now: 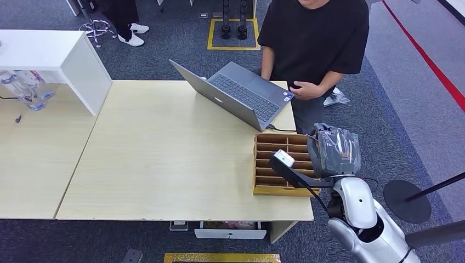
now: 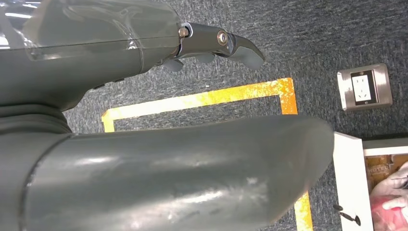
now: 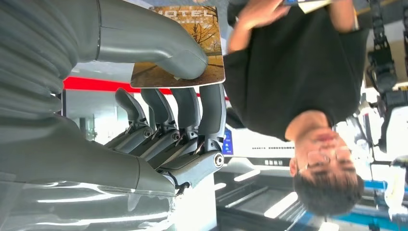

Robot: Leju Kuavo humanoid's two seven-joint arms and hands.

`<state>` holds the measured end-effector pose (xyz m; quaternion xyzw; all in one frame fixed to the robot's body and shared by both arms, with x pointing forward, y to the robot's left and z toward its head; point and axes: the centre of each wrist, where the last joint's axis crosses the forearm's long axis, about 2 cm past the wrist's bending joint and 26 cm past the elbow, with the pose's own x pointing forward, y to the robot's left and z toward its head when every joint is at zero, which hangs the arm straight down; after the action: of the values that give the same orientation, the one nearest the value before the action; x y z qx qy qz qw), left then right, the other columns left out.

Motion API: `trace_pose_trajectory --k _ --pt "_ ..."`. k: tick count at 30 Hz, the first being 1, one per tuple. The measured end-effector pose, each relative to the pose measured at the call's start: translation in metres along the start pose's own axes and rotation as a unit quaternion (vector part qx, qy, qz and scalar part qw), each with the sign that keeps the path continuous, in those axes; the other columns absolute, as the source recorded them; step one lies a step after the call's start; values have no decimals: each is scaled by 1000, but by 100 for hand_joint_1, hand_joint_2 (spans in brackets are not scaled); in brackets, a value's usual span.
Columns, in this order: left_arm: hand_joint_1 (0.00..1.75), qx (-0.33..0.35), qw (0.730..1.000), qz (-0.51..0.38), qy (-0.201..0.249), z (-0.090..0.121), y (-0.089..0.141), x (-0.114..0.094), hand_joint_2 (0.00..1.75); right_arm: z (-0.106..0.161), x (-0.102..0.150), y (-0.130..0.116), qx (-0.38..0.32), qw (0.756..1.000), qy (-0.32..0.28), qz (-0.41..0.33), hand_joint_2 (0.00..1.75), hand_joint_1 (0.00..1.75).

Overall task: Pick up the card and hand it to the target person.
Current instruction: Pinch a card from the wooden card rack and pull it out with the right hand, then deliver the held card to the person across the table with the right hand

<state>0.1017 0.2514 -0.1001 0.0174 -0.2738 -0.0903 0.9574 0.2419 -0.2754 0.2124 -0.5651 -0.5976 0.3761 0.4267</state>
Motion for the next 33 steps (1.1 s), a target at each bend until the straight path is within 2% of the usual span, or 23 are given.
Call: trace_pose_trajectory --k 11,21,25,29,33 --pt "0 -4 1000 -6 0 -1 0 3 0 -18 -8 -17 -25 999 1 -24 175 141" --pt "0 -9 1000 -18 -3 -4 1 12 0 -38 -25 -19 -54 998 14 13 175 129" --pt "0 -12 1000 -23 -2 -4 0 12 0 -40 -33 -16 -77 995 10 68 175 95" --pt "0 -15 1000 -27 -2 -4 -2 13 0 -41 -39 -13 -73 992 11 104 175 2" --pt "0 -17 999 -29 -1 -4 -3 14 0 -41 -44 -7 -44 990 16 129 175 0"
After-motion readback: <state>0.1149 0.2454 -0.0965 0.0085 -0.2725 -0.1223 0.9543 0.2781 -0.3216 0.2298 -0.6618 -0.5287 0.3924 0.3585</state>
